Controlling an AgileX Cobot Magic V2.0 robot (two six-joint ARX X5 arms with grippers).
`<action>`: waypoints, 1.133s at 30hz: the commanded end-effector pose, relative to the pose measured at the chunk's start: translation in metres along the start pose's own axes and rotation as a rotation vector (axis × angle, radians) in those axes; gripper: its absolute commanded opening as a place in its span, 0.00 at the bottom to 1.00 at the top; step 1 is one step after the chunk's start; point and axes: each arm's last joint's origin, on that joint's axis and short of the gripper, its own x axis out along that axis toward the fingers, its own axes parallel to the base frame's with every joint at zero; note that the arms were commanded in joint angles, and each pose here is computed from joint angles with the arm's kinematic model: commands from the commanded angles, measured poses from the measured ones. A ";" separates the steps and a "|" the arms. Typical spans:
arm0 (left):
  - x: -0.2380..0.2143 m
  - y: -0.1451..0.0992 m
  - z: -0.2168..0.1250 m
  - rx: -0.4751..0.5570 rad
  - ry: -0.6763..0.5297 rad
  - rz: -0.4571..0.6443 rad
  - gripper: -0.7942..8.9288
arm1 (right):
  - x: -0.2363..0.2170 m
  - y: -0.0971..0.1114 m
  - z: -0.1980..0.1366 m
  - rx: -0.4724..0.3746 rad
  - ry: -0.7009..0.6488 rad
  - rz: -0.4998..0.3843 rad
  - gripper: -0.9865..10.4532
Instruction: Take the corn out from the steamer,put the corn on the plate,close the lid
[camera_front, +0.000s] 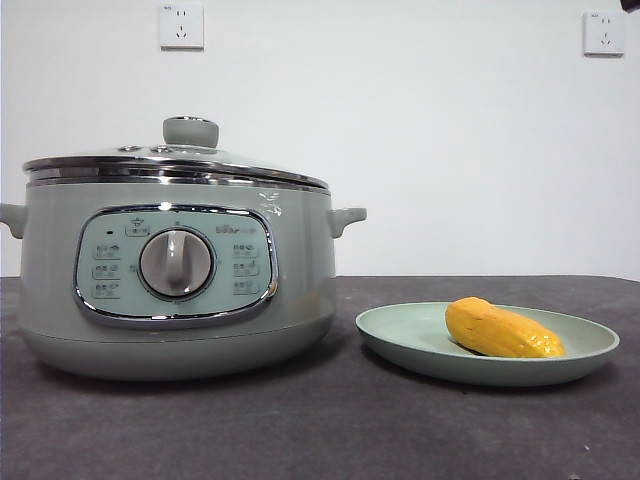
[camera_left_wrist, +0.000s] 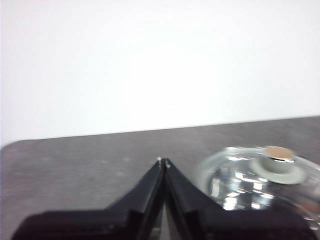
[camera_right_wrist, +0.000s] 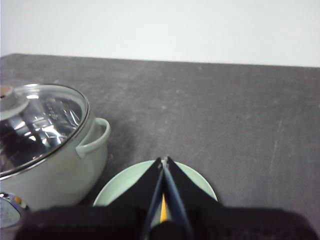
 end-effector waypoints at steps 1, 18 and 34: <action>0.012 0.000 -0.023 0.044 0.034 0.059 0.08 | 0.000 0.000 -0.002 0.012 0.008 -0.003 0.09; 0.053 -0.004 -0.145 0.022 0.219 -0.013 0.08 | 0.000 -0.001 -0.009 0.007 0.088 -0.008 0.09; 0.053 -0.004 -0.149 0.022 0.217 -0.015 0.08 | 0.000 -0.001 -0.010 0.006 0.097 -0.008 0.09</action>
